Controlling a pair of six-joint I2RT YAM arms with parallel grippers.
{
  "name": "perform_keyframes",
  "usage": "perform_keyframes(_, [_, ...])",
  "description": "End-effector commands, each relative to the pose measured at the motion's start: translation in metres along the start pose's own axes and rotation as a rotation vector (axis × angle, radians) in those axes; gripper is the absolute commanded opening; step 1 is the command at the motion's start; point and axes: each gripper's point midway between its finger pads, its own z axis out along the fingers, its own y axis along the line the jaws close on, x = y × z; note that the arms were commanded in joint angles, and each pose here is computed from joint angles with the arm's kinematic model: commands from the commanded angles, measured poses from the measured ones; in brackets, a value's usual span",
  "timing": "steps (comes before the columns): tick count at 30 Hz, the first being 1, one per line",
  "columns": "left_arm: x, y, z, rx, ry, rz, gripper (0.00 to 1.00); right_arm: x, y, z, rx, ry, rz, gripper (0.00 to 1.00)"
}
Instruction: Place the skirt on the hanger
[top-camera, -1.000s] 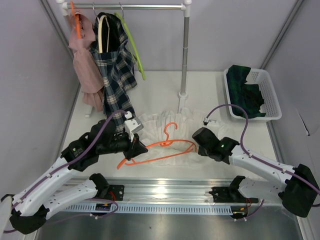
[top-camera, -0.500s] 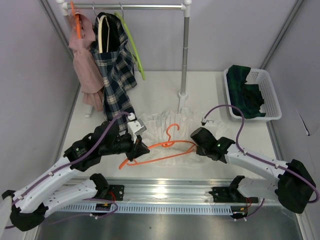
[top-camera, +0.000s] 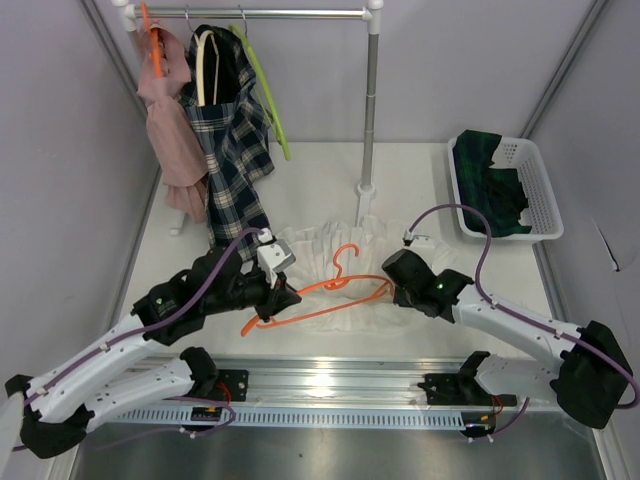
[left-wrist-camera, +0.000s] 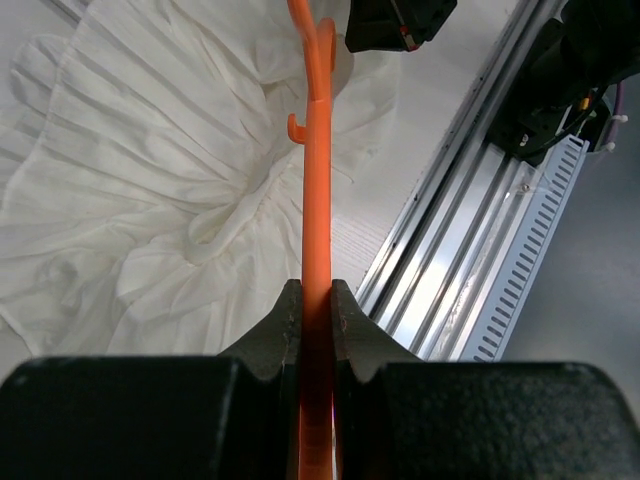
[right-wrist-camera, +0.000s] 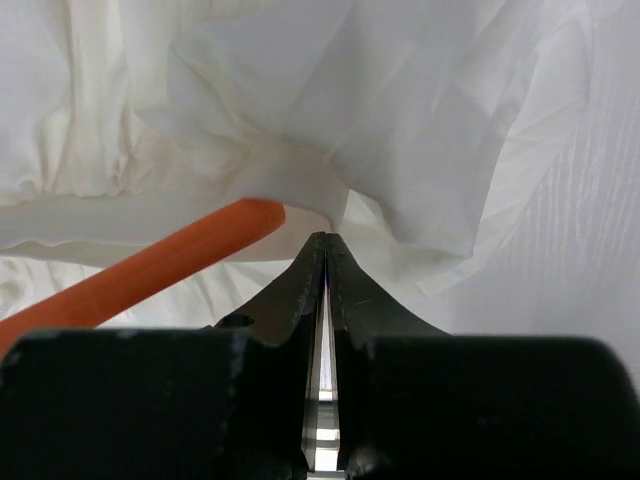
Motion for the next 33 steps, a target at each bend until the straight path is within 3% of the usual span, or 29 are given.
perform_keyframes(1, [-0.026,0.003,-0.004,-0.029,-0.112,0.058,0.0,-0.027,0.008,-0.02,-0.034,-0.053,0.016,0.07])
perform_keyframes(13, [-0.022,-0.004,0.002,0.015,-0.09,0.131,0.0,-0.039,0.01,-0.035,-0.045,-0.053,0.004,0.1])
perform_keyframes(23, [-0.014,0.009,0.006,-0.048,-0.052,0.156,0.0,-0.013,0.008,-0.01,-0.047,0.0,-0.007,0.22])
perform_keyframes(33, [-0.011,0.006,0.008,-0.032,-0.042,0.153,0.0,-0.004,0.011,0.016,-0.038,0.022,-0.01,0.25])
